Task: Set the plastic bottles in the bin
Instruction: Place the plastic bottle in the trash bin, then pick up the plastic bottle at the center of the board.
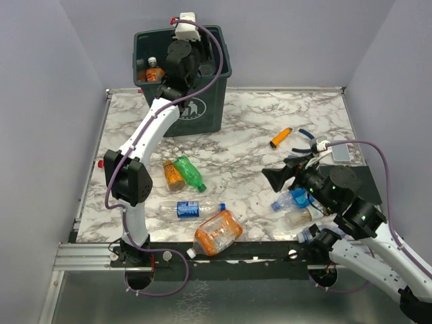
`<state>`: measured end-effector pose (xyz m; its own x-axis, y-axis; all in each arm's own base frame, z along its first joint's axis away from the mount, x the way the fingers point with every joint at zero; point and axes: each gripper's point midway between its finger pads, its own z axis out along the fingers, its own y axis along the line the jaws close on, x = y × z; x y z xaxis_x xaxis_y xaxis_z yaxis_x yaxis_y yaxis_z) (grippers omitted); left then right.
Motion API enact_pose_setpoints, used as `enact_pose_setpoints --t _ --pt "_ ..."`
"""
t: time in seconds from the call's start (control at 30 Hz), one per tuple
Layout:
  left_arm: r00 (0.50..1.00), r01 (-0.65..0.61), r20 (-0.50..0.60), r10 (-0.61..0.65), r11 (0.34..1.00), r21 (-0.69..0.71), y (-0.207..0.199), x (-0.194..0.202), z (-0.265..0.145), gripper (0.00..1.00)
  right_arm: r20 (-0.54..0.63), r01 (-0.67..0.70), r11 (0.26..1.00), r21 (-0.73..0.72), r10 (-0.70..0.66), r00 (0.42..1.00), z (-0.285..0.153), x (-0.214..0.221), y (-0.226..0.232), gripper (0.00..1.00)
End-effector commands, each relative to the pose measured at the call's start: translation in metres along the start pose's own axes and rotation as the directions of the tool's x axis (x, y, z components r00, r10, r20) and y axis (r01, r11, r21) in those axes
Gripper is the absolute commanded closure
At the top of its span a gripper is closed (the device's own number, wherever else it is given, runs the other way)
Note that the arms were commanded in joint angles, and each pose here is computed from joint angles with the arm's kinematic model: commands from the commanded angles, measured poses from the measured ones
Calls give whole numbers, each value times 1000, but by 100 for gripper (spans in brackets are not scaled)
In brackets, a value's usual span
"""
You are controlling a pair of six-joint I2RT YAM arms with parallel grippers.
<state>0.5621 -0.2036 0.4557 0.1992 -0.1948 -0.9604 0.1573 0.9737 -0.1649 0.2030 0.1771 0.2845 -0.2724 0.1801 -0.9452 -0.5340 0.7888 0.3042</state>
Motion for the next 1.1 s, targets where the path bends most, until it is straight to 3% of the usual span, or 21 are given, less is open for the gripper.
enact_pose_setpoints --t 0.0,0.13,0.23,0.33,0.5,0.8,0.93,1.07 --pt "996 -42 -76 46 998 56 -7 25 -2 96 -11 50 998 45 -49 999 1 3 -10 0" --pt "995 -49 -84 54 997 56 -5 26 -5 49 -18 60 997 49 -59 998 3 5 -11 0" --pt "995 -49 -84 54 997 61 -6 21 -7 29 -20 63 996 56 -62 998 4 5 -12 0" --pt "995 -53 -78 57 997 57 -5 14 -11 16 -19 65 996 59 -64 998 5 4 -13 0" --pt "998 -40 -43 41 999 26 3 -13 -26 10 -17 66 996 61 -65 998 5 1 -12 0" --pt "991 119 64 -119 993 5 25 -93 -122 10 -26 30 994 110 -28 999 14 1 -17 0" --pt "991 135 7 -135 991 26 35 -81 -175 10 -65 0 988 153 10 998 24 4 -20 0" --pt "979 125 -166 -118 992 29 46 -29 -225 10 -145 14 970 242 22 989 34 20 -34 0"
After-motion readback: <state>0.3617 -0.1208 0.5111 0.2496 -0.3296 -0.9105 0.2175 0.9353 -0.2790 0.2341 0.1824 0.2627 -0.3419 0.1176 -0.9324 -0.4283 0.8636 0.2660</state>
